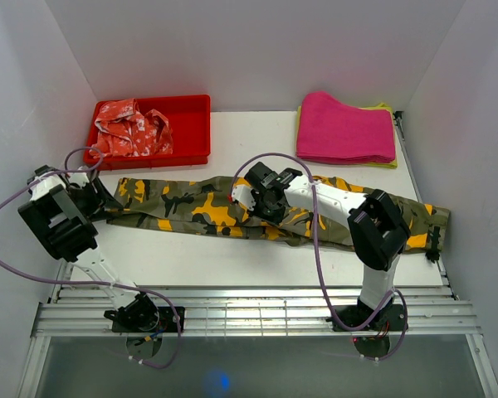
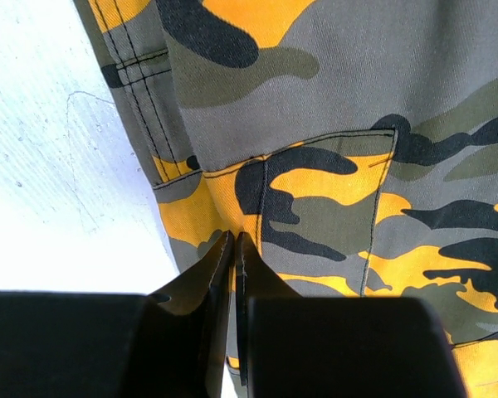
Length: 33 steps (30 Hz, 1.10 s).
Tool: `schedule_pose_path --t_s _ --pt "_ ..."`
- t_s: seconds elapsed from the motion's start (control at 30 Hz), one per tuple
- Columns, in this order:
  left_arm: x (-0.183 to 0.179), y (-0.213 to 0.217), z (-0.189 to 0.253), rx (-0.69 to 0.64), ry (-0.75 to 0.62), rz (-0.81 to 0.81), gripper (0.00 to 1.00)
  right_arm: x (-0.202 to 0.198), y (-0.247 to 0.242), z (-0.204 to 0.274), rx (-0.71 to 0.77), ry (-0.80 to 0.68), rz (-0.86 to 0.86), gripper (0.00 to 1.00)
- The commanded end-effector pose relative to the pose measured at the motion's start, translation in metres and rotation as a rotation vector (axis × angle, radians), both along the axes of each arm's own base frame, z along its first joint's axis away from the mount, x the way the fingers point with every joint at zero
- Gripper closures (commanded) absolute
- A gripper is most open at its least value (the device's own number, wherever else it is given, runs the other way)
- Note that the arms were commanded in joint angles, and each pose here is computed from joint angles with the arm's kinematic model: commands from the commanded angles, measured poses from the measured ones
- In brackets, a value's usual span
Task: Fold and stack the trousers
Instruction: Fold the trousers
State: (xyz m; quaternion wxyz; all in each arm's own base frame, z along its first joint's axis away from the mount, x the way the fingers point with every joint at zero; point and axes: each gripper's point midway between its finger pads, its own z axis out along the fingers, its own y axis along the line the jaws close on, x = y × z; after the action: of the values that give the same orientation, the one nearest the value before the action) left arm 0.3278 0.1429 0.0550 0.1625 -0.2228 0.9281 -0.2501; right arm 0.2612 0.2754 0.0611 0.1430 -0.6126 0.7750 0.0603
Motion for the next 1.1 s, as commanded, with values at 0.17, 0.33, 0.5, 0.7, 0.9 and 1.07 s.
schedule_pose_path --t_s 0.17,0.33,0.5,0.7,0.9,1.07 --pt "0.006 0.008 0.006 0.037 -0.011 0.053 0.39 0.006 0.015 0.033 0.103 -0.043 -0.009 0.92" --pt "0.015 0.015 0.001 0.035 0.001 0.076 0.63 0.007 0.013 0.035 0.106 -0.047 -0.012 0.92" --pt "0.037 0.024 0.022 0.021 -0.059 0.071 1.0 0.013 0.006 0.042 0.114 -0.064 -0.023 0.92" --pt "0.064 0.036 0.072 0.06 -0.194 0.032 1.0 0.019 -0.001 0.055 0.137 -0.066 -0.042 0.92" --pt "0.053 0.033 0.088 0.121 -0.226 -0.037 1.0 0.001 -0.011 0.05 0.133 -0.024 -0.021 0.92" --pt "0.036 0.026 0.078 0.156 -0.226 -0.078 1.0 -0.016 -0.018 0.034 0.127 0.035 -0.007 0.92"
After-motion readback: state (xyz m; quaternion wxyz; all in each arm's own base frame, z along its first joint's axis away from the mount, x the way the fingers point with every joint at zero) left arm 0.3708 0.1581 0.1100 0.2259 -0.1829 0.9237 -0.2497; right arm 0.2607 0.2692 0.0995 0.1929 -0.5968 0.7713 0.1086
